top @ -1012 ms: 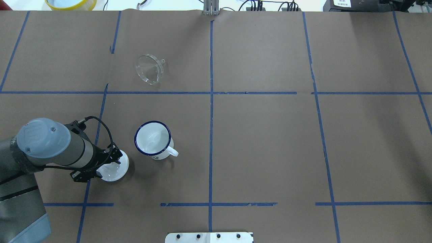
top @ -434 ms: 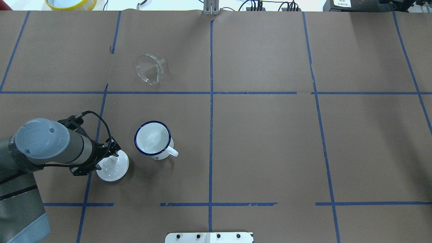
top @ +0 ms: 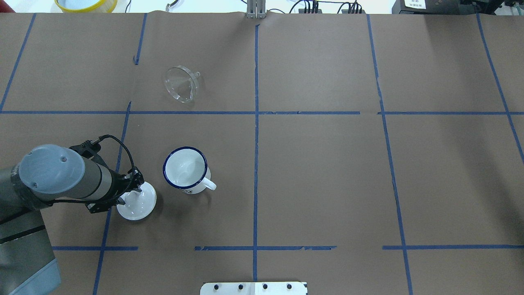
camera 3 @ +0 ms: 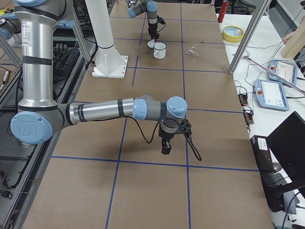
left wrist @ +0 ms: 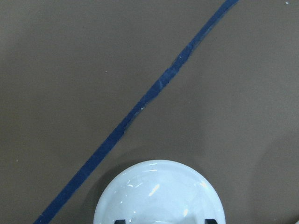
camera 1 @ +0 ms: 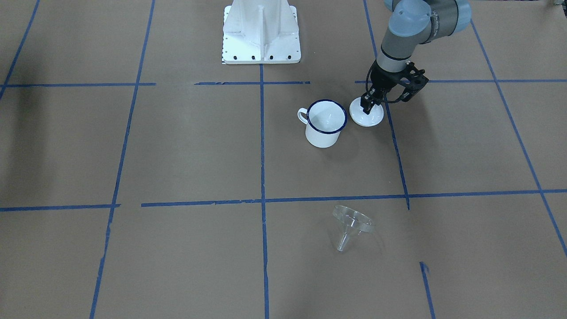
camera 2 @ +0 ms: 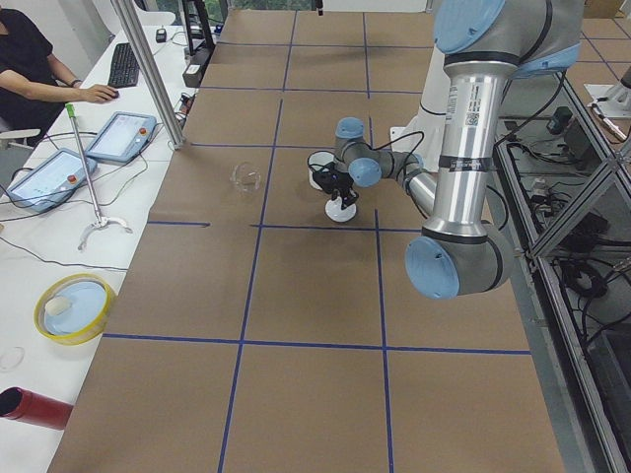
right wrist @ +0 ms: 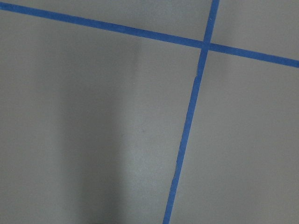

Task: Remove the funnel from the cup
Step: 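Lift the white lid and carry it over the mug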

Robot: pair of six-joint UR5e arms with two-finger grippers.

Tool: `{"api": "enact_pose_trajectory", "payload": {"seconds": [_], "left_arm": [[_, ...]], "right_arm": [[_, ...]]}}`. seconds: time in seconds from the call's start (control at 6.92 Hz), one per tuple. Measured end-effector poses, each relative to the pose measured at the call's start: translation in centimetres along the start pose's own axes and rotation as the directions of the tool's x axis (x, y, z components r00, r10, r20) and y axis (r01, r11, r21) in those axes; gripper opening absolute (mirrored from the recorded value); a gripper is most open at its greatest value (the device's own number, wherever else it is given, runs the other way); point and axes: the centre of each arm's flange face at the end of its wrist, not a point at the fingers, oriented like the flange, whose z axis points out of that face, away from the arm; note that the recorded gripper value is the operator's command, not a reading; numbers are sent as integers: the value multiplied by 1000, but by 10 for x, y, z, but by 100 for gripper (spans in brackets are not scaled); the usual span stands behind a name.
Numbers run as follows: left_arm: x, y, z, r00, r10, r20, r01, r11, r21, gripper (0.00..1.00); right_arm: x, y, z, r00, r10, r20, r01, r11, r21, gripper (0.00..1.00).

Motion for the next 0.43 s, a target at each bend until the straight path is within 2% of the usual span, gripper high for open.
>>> {"api": "enact_pose_trajectory", "payload": {"seconds": [0.14, 0.29, 0.43], "left_arm": [[0, 1, -1, 1000, 0, -3, 0, 1000, -2, 47], [1, 2, -3, 1000, 1, -5, -1, 1000, -3, 0], [1, 2, -3, 1000, 1, -6, -1, 1000, -4, 0]], "right_arm": [[0, 0, 0, 1000, 0, 0, 0, 1000, 0, 100], [0, 0, 0, 1000, -1, 0, 1, 1000, 0, 100], [0, 0, 0, 1000, -1, 0, 1, 1000, 0, 100]]}}
